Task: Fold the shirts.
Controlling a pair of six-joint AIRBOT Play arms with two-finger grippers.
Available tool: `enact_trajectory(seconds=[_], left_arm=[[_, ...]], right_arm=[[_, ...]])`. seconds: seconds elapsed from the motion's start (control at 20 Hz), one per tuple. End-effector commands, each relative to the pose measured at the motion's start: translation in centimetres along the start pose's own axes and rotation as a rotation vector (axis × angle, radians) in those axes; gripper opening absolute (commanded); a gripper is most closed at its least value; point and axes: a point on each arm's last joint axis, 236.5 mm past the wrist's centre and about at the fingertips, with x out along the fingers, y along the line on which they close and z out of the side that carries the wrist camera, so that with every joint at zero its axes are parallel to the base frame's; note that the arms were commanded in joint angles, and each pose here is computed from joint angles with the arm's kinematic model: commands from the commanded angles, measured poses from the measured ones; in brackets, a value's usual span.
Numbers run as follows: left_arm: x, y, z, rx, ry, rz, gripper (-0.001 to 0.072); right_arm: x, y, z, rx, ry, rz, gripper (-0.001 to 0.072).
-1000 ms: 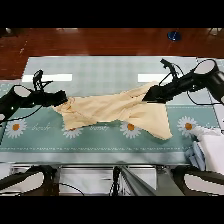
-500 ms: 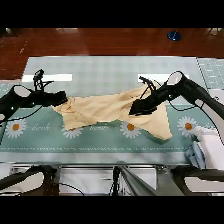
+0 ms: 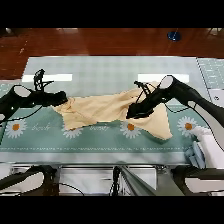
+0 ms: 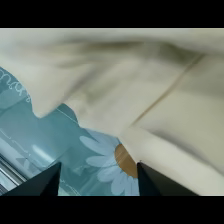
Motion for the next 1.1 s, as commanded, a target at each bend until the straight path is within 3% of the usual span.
enact_trajectory(seconds=[0.0, 0.15, 0.25, 0.35, 0.4, 0.45, 0.5, 0.6, 0.65, 0.85, 1.05], left_arm=[[0.0, 0.0, 0.0, 0.003, 0.000, 0.001, 0.0033], [0.0, 0.0, 0.0, 0.003, -0.001, 0.001, 0.0033], [0.0, 0.0, 0.0, 0.003, -0.001, 0.001, 0.0032], [0.0, 0.0, 0.0, 0.003, -0.001, 0.001, 0.0032], [0.0, 0.0, 0.0, 0.003, -0.001, 0.001, 0.0033], [0.0, 0.0, 0.0, 0.003, -0.001, 0.001, 0.0033], [0.0, 0.0, 0.0, 0.003, -0.001, 0.001, 0.0033], [0.0, 0.0, 0.0, 0.003, -0.001, 0.001, 0.0033], [0.0, 0.0, 0.0, 0.003, -0.001, 0.001, 0.0032], [0.0, 0.0, 0.0, 0.003, -0.001, 0.001, 0.0033], [0.0, -0.1, -0.2, 0.003, 0.010, -0.003, 0.0033]], right_arm=[[2.0, -0.2, 1.5, 0.014, -0.043, -0.024, 0.0476], [2.3, 0.6, 4.1, 0.041, -0.147, 0.005, 0.0278], [2.2, 1.3, 4.8, 0.060, -0.178, 0.039, 0.0240], [2.2, 1.2, 5.1, 0.063, -0.190, 0.037, 0.0294], [2.2, 1.3, 5.0, 0.064, -0.182, 0.038, 0.0402], [2.4, 1.2, 4.7, 0.064, -0.170, 0.039, 0.0405], [2.4, 1.2, 4.6, 0.063, -0.166, 0.038, 0.0333], [2.3, 1.1, 5.0, 0.064, -0.181, 0.036, 0.0048], [2.3, 1.3, 5.0, 0.065, -0.183, 0.040, 0.0025], [-1.0, 5.7, 5.9, 0.021, -0.268, 0.151, 0.0025], [-10.8, 12.1, 11.3, -0.115, -0.587, 0.199, 0.0024]])
